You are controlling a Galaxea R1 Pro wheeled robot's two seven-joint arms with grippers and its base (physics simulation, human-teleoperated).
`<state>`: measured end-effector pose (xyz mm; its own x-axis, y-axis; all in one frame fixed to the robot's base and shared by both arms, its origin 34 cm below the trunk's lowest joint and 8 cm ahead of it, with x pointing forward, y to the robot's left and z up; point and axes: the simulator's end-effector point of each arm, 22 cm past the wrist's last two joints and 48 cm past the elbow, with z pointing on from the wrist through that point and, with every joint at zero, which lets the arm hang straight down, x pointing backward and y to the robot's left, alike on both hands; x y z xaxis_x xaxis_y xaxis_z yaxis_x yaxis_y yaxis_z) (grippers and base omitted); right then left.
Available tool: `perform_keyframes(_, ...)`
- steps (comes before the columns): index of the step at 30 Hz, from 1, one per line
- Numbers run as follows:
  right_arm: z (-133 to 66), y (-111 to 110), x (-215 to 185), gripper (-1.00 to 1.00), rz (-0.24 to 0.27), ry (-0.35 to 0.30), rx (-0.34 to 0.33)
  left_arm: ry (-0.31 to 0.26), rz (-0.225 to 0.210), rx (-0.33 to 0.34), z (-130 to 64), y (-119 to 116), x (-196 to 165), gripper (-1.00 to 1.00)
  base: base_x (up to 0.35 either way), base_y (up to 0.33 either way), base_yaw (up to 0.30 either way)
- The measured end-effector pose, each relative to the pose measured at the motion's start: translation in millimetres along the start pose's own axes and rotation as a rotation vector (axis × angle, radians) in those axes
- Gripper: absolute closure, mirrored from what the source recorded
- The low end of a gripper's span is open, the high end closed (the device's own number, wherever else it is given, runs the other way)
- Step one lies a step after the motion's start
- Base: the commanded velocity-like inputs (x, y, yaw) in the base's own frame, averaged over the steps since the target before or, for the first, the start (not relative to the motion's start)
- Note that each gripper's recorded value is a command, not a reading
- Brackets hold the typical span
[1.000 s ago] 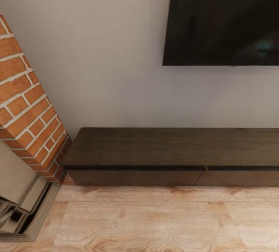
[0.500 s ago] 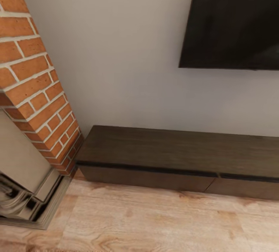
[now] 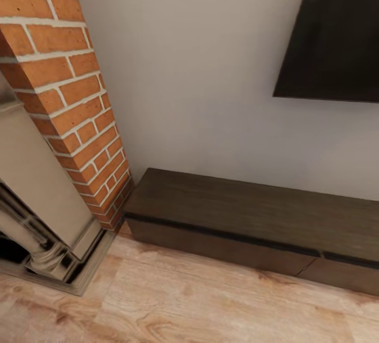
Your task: Place each of the two pumpkins and all three candles from the living room inside a cabinet in the living room (use any cabinet), then make sure every cabinet is closed, and position the cauldron so it is next to a table in the living room.
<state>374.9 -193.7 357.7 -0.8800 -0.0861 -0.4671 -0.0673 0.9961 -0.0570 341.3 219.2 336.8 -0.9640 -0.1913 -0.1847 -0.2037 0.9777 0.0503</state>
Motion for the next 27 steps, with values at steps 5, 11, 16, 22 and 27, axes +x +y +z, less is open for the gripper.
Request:
perform_keyframes(5, -0.1, -0.2, -1.4, -1.0, 0.0, -0.003, 0.0, -0.003, 0.0, -0.001, -0.3, 0.8, -1.5, -1.0, 0.0, 0.0, 0.254)
perform_keyframes(11, -0.3, -0.3, -2.9, -1.0, 0.0, -0.006, 0.001, -0.007, 0.0, -0.002, -0.9, 0.9, -3.1, -1.0, 0.0, 0.0, 0.252)
perform_keyframes(16, -0.4, -0.5, -4.4, -1.0, 0.0, -0.01, 0.001, -0.01, -0.001, -0.001, -1.3, 0.8, -4.4, -1.0, 0.0, 0.0, 0.247)
perform_keyframes(22, -0.7, -0.6, -5.9, -1.0, 0.0, -0.013, 0.001, -0.014, -0.001, -0.001, -1.8, 0.5, -6.0, -1.0, 0.0, 0.0, 0.241)
perform_keyframes(27, -0.8, -0.7, -7.2, -1.0, 0.0, -0.016, 0.001, -0.017, -0.001, 0.0, -2.3, 0.3, -7.3, -1.0, 0.0, 0.0, 0.235)
